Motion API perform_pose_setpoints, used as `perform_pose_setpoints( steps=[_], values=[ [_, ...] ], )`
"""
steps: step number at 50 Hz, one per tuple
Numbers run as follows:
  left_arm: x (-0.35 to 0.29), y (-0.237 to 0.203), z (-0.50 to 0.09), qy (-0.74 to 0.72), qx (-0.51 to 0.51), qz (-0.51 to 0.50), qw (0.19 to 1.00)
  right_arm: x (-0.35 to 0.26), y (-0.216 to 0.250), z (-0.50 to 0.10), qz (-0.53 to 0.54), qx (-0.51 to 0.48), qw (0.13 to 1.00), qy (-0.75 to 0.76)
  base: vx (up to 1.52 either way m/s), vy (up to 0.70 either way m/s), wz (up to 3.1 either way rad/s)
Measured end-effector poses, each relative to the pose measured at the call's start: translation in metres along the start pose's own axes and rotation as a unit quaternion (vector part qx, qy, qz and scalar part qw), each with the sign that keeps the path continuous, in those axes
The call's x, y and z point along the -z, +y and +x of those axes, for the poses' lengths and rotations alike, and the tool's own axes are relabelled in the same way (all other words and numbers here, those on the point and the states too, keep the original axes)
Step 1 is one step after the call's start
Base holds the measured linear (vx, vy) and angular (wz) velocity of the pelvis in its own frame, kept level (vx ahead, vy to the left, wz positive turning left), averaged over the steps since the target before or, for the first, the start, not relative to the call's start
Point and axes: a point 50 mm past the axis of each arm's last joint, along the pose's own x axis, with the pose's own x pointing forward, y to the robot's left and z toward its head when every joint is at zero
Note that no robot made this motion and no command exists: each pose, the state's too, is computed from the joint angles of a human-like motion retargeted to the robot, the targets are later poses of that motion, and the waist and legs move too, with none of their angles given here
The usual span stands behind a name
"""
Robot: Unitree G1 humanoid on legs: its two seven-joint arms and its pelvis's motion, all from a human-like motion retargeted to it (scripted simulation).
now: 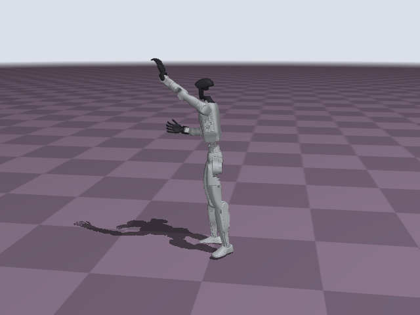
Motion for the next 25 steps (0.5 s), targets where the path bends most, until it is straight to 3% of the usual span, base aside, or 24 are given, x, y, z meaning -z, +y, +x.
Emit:
perform_pose_setpoints(
  steps=[5,8,10,14,18,25],
  values=[
    [0.144,0.137,-0.037,0.332,-0.23,0.064,0.912,0.003,-0.016,-0.015,-0.059,0.001,0.998,0.026,0.02,-0.22,-0.73],
    [0.155,0.167,-0.047,0.34,-0.269,0.061,0.899,0.004,-0.036,-0.028,-0.08,0.036,0.995,0.038,0.02,-0.07,-0.13],
    [0.14,0.157,-0.034,0.285,-0.253,0.048,0.923,0.006,-0.048,-0.036,-0.08,0.068,0.993,0.046,0.05,0.02,0.43],
    [0.055,0.088,0.003,0.101,-0.155,-0.036,0.982,0.013,-0.065,-0.049,-0.076,0.115,0.988,0.068,0.07,0.13,0.96],
    [-0.074,0.034,0.006,-0.131,-0.072,-0.12,0.982,0.012,-0.072,-0.05,-0.078,0.111,0.988,0.077,0.07,0.18,1.21],
    [-0.248,0.026,-0.054,-0.466,-0.072,-0.117,0.874,0.008,-0.053,-0.027,-0.078,0.046,0.995,0.051,0.06,0.13,0.67]
  ],
)
